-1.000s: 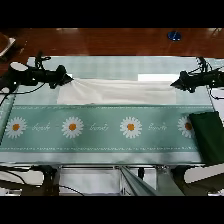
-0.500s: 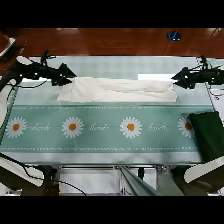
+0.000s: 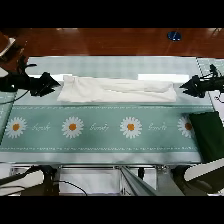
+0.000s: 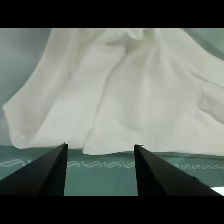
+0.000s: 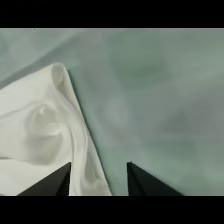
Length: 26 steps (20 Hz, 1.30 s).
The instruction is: Fold the shirts.
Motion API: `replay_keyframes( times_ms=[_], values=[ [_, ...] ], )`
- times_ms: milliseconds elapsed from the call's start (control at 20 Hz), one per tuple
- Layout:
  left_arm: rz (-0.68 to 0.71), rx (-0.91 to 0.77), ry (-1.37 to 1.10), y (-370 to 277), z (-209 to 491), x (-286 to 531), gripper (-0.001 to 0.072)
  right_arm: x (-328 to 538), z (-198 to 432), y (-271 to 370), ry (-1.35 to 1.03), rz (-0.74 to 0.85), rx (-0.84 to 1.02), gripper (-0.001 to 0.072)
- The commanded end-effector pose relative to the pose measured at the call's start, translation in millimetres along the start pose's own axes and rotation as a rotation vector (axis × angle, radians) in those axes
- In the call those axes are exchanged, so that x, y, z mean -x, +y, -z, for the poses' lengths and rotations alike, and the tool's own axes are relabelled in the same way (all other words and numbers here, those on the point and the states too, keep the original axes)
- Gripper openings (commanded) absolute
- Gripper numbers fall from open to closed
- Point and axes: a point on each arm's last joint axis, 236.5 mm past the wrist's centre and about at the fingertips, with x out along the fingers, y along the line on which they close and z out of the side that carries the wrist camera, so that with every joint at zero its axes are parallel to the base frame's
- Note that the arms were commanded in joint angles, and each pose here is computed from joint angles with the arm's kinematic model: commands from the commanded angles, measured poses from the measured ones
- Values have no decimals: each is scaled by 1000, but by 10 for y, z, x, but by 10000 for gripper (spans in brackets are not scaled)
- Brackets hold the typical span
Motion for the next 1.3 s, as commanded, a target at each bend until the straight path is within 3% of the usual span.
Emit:
replay_keyframes(
  times_ms=[0,200,250,300,350,400,450,800,1050,1250],
  values=[
    [45,-48,-154,-281,292,79,508,-329,187,73,77,-7,5,407],
    [95,-137,-77,-672,658,-149,508,-723,409,507,158,-41,95,394],
    [101,-151,-74,-734,693,-198,506,-750,446,594,170,-43,118,309],
    [105,-166,-70,-787,727,-243,502,-729,461,674,173,-48,149,86],
    [111,-170,-64,-828,758,-275,374,-663,448,735,162,-51,172,29],
    [119,-170,-59,-865,785,-299,79,-550,420,775,142,-49,192,29],
    [127,-176,-62,-911,799,-318,16,-386,401,806,123,-40,213,29],
    [204,-328,22,-1766,1186,-976,15,743,912,869,-80,98,337,29],
    [291,-478,290,-2681,1657,-1737,14,1051,1537,1061,-180,101,355,30],
    [331,-469,413,-3175,2186,-2142,15,1288,1713,1415,-249,32,411,30]
  ],
)
